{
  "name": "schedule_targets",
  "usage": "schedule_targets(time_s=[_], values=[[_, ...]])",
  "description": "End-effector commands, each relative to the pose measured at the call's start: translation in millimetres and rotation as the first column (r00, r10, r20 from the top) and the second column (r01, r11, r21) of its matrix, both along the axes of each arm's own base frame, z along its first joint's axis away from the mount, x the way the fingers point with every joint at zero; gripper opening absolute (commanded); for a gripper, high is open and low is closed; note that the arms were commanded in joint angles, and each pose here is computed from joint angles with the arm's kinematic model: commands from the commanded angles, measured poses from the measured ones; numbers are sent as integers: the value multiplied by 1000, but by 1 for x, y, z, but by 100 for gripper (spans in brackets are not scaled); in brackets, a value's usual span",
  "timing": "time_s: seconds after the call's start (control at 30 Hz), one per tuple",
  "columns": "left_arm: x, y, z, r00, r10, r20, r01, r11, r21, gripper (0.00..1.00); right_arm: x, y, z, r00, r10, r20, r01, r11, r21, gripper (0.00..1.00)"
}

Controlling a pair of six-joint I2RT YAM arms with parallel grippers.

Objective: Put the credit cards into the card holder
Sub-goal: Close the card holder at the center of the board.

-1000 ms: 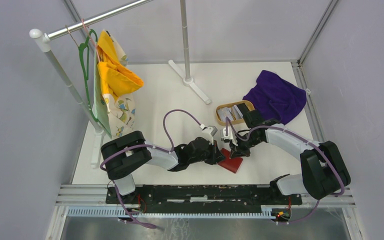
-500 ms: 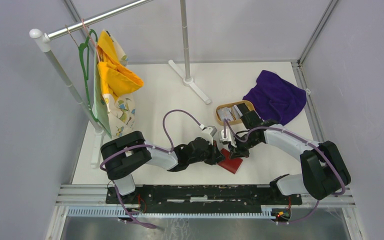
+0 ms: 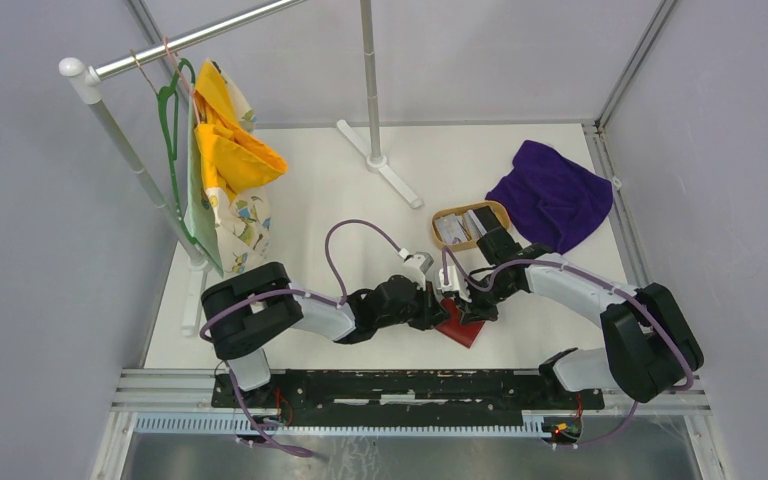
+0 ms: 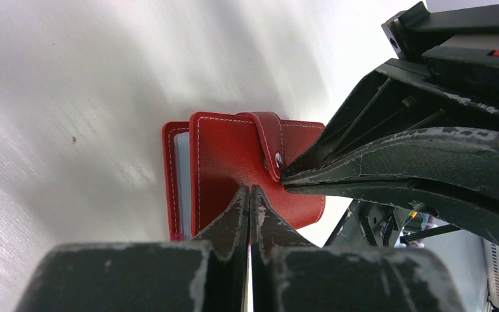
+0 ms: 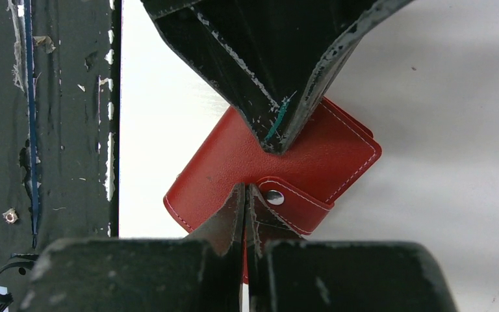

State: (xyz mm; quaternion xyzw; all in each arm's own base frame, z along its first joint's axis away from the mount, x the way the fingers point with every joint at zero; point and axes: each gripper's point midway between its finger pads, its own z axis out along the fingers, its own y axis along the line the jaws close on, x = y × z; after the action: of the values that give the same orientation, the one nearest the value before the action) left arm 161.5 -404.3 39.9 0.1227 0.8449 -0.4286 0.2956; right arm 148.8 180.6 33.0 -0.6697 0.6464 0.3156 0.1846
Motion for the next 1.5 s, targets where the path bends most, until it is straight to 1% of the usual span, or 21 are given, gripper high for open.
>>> schedule_targets(time_s=[0.0, 0.2, 0.3, 0.4, 0.6, 0.93, 1.0, 1.07, 1.1, 1.17, 1.27, 1.3, 1.4, 1.47], values=[[4, -1, 16, 1000, 19, 9, -19, 999, -48, 2, -1, -7, -7, 1000, -15, 4, 15, 998, -54, 0], [3, -4, 24, 1000, 7, 16, -6, 997, -78, 2, 3, -4, -3, 1000, -27, 11, 27, 999, -40, 0], [-1, -10, 36, 1000, -20, 15, 22, 992, -122, 6, 4, -4, -3, 999, -30, 14, 30, 999, -39, 0], [-2, -14, 45, 1000, -24, 20, 27, 986, -162, 7, 4, -4, -4, 999, -31, 12, 32, 999, -40, 0], [1, -22, 57, 999, -26, 30, 32, 978, -207, 4, 5, -4, -4, 999, -33, 12, 33, 999, -41, 0], [4, -30, 49, 1000, -31, 3, 31, 973, -230, 4, 4, -4, -3, 999, -32, 9, 32, 999, -37, 0], [4, -28, 49, 999, -31, 6, 32, 974, -226, 3, 5, 0, 5, 1000, -22, 8, 22, 1000, -1, 0], [4, -26, 48, 1000, -27, 12, 29, 976, -217, 3, 2, 2, 19, 1000, 18, 4, -19, 998, 52, 0], [4, -25, 47, 1000, -25, 16, 28, 977, -212, 3, 2, 2, 26, 999, 35, 11, -36, 996, 78, 2], [4, -22, 47, 999, -25, 25, 30, 979, -204, 3, -1, 2, 39, 995, 83, 47, -88, 988, 123, 12], [4, -18, 48, 998, -29, 48, 38, 980, -195, 2, -5, 2, 56, 988, 114, 104, -131, 975, 177, 25], [3, -17, 50, 998, -28, 55, 38, 980, -194, 2, -3, 2, 61, 986, 110, 126, -132, 973, 187, 27], [5, -9, 56, 995, -18, 99, 35, 983, -180, 2, 9, -2, 68, 978, 60, 201, -98, 977, 188, 37], [6, 0, 57, 992, -10, 128, 30, 988, -154, 2, 11, -8, 61, 968, 51, 244, -92, 983, 160, 43]])
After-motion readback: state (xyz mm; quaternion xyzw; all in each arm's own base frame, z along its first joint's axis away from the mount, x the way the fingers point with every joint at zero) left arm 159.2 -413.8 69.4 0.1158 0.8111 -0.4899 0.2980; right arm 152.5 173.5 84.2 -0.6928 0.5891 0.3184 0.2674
